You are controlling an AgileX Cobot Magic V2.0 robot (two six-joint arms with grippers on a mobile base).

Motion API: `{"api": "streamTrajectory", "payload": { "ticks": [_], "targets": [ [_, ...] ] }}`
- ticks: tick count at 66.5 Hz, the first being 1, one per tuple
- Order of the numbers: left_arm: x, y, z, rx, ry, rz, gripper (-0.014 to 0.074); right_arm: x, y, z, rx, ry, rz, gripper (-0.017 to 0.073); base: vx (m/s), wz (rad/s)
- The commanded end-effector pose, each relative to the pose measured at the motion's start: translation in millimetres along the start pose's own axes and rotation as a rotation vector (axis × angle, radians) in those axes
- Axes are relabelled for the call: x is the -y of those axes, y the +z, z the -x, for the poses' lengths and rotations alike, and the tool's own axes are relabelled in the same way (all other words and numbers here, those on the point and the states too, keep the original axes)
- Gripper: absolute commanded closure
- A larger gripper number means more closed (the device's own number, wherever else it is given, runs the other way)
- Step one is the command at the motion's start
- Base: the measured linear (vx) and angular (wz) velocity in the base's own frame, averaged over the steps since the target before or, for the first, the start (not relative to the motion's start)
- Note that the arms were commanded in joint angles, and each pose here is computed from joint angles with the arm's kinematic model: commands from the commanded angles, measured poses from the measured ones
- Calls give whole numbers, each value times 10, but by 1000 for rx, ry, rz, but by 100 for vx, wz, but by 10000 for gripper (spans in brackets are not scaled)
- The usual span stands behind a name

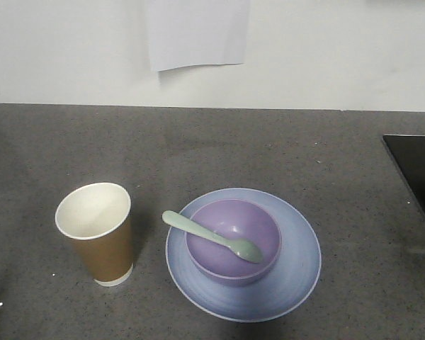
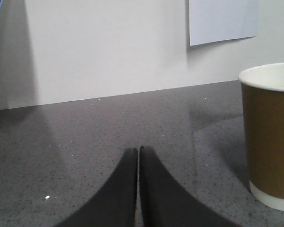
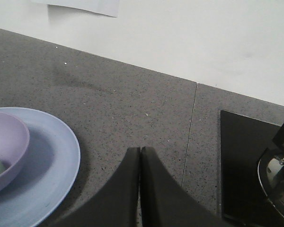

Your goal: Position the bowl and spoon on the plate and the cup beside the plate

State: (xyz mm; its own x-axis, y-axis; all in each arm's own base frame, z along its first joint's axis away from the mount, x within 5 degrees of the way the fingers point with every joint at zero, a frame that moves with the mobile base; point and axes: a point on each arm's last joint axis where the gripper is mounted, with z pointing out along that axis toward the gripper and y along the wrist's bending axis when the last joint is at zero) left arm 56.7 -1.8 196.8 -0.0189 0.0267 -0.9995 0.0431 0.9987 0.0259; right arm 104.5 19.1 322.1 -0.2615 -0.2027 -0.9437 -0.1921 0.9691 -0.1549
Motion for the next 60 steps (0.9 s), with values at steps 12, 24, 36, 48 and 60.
{"api": "streamTrajectory", "payload": {
  "ticks": [12,24,36,48,60],
  "targets": [
    [11,-11,96,87,-26,-14,601,7,-12,136,79,-14,2,565,0,0],
    [11,-11,96,87,-26,-14,601,7,-12,136,79,-14,2,565,0,0],
    [11,-11,96,87,-26,-14,601,7,-12,136,79,-14,2,565,0,0],
    [11,-11,96,87,-26,-14,601,7,-12,136,79,-14,2,565,0,0],
    [11,-11,96,87,-26,-14,601,-8,13,87,74,-17,9,565,0,0]
  ]
}}
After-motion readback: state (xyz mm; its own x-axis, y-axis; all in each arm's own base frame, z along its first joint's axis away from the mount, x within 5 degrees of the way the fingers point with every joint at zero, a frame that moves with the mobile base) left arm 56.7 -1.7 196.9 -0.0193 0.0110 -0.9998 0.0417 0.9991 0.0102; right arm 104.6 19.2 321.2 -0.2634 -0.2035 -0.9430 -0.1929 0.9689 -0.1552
